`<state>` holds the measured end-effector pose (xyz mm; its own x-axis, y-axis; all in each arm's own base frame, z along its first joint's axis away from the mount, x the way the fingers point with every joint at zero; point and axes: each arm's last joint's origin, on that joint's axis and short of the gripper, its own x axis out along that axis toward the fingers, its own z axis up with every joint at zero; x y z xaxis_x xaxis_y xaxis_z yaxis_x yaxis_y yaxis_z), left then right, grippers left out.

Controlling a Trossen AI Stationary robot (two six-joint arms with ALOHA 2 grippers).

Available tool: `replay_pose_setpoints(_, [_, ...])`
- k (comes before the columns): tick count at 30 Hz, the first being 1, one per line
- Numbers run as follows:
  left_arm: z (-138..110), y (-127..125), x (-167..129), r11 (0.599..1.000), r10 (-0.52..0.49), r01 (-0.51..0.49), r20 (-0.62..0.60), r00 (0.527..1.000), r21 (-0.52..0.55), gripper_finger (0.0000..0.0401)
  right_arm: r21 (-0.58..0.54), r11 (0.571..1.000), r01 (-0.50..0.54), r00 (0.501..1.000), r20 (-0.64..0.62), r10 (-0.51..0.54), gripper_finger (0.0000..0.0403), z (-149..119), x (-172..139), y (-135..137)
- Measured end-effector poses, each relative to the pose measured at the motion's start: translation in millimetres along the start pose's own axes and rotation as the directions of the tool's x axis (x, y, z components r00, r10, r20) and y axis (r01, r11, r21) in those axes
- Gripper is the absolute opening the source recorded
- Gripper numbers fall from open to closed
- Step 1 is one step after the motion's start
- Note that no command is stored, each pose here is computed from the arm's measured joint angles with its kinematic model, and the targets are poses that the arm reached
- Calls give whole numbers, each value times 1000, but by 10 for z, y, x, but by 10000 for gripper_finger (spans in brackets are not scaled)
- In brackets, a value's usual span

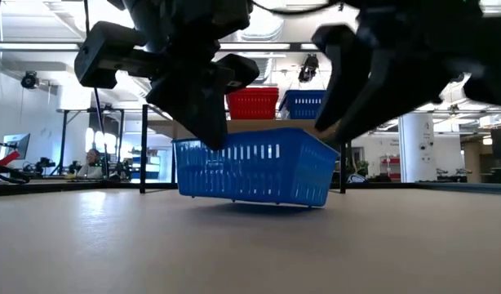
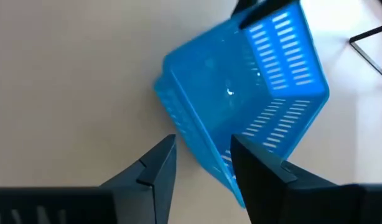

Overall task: Stack baskets on shelf by color
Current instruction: Stack the blue bin on the blue bins on the shelf

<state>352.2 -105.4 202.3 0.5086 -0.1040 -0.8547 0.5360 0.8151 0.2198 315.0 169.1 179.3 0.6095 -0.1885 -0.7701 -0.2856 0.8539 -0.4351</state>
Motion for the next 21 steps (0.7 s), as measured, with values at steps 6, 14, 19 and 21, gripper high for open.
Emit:
replay_pose_setpoints(6, [3, 5, -1, 1000, 13, -13, 1, 1000, -2, 8, -5, 1000, 19, 999, 26, -19, 137, -154, 173, -43])
replay_pose_setpoints(14, [63, 29, -18, 998, 32, -29, 52, 998, -63, 32, 42, 998, -56, 997, 52, 54, 52, -206, 220, -11])
replay_pose_setpoints(19, [129, 89, -153, 996, 58, -51, 90, 994, -78, 103, 84, 994, -70, 996, 54, 65, 15, -206, 195, 41])
replay_pose_setpoints(21, [145, 91, -288, 995, 66, -57, 112, 992, -81, 132, 103, 992, -70, 996, 56, 64, 14, -204, 173, 80])
